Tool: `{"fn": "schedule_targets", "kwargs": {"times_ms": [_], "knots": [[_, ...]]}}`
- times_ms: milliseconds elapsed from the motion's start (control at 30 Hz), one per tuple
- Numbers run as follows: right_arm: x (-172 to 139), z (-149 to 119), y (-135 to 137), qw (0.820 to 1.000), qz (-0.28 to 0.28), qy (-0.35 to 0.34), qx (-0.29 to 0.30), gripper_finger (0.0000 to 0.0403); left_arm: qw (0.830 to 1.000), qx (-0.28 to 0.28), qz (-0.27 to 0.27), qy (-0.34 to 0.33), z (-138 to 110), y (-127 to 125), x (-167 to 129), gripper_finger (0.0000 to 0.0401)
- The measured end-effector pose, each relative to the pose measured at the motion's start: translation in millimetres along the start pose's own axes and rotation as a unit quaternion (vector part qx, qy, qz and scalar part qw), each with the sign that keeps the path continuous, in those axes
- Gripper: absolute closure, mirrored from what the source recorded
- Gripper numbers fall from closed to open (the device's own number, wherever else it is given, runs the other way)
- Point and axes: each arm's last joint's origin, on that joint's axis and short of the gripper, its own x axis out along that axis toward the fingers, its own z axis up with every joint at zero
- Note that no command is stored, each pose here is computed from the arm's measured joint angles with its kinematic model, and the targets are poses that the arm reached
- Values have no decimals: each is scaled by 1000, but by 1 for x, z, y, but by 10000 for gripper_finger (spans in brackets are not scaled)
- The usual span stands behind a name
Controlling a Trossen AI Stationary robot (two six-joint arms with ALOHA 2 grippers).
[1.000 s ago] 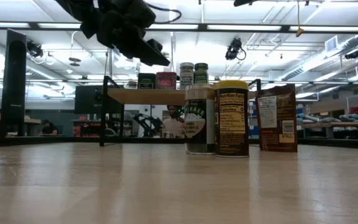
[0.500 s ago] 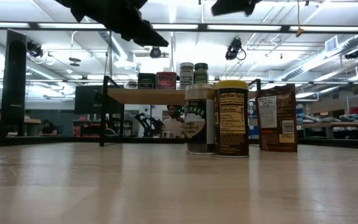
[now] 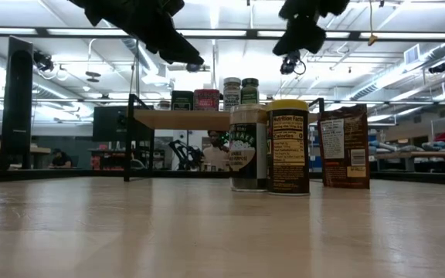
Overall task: Shelf spices
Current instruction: Put the yellow seasoning can on the shelf
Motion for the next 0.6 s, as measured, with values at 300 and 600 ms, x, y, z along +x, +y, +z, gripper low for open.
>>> {"fn": "schedule_targets", "kwargs": {"times_ms": [300,600], "knots": [[33,-23,19,997,-42,71,9,89,1000,-2,5,-17,3,1,-1,162],[51,-31,11,990,-103,96,12,89,1000,-26,2,-15,3,0,0,162]]}}
